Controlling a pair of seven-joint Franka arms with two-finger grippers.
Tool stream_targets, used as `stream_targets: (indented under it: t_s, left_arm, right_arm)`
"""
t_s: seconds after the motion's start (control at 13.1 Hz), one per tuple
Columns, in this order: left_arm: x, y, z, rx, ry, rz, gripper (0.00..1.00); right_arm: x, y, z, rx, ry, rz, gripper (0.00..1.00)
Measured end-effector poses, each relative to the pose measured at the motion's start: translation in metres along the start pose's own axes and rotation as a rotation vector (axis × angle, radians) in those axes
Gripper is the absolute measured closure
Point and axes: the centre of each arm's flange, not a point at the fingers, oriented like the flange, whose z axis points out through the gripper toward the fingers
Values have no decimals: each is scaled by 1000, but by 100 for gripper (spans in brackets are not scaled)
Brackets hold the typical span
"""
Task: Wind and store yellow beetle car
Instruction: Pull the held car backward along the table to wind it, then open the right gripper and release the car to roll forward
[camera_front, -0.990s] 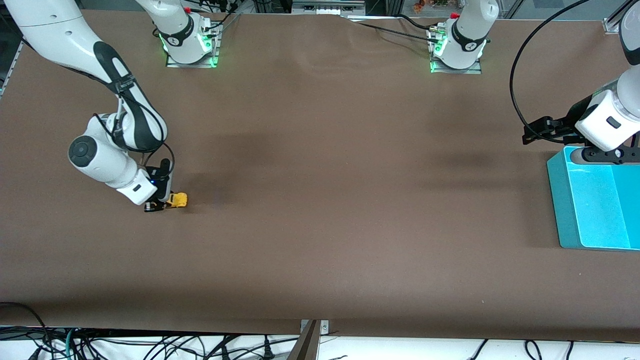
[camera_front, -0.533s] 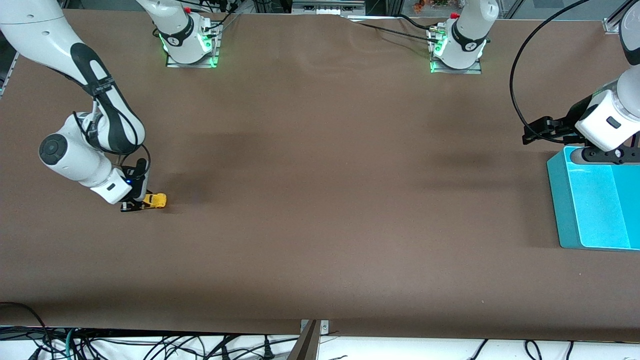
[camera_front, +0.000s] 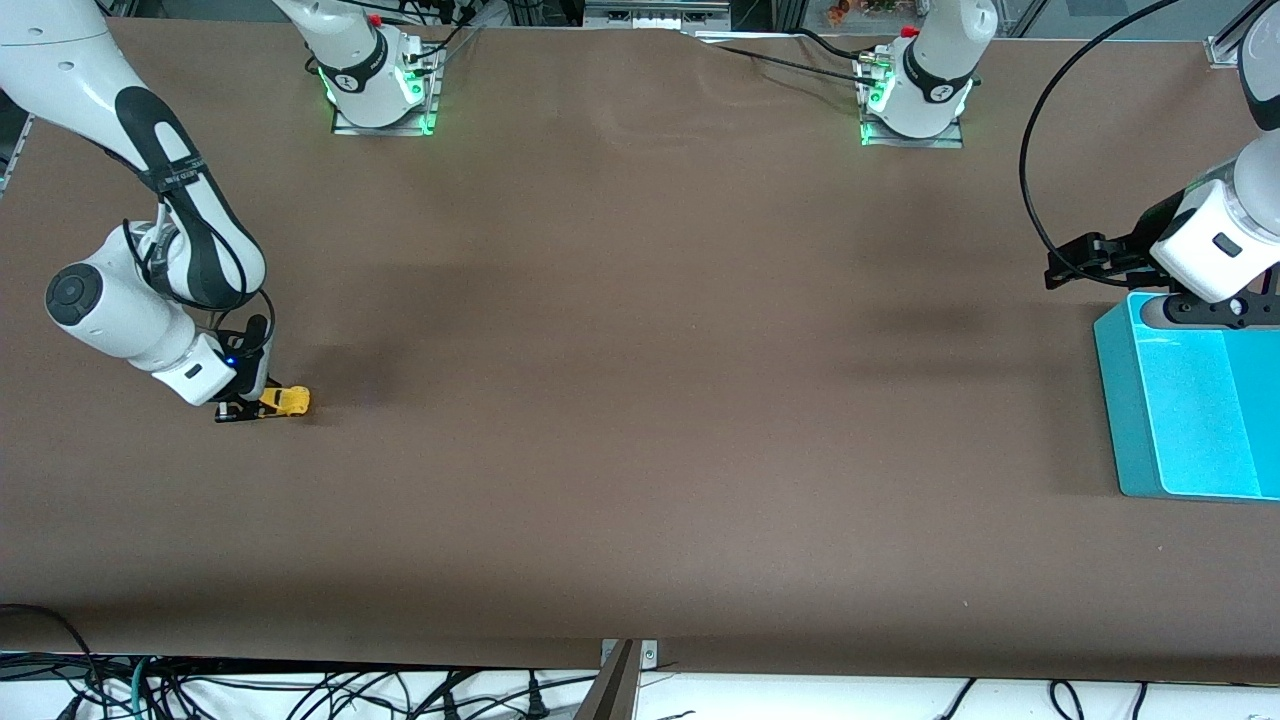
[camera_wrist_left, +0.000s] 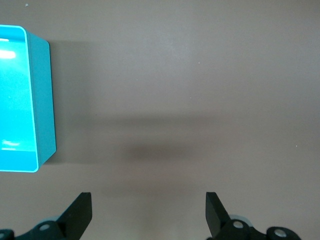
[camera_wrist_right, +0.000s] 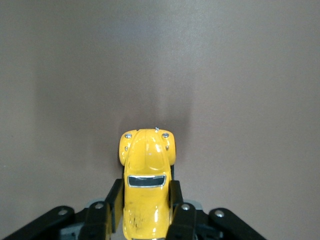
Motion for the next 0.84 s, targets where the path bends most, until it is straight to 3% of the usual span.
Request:
stream_targets:
  t_s: [0.08, 0.15, 0.53, 0.84]
  left_arm:
    - [0, 0, 0, 0, 0, 0, 0]
    - [0, 0, 0, 0, 0, 0, 0]
    - [0, 0, 0, 0, 0, 0, 0]
    - [0, 0, 0, 0, 0, 0, 0]
  right_arm:
    - [0, 0, 0, 1, 0, 0, 56]
    - [-1, -2, 4, 8, 3, 2, 49]
    - [2, -3, 16, 23, 15, 0, 1]
    - [3, 9, 7, 19, 17, -5, 0]
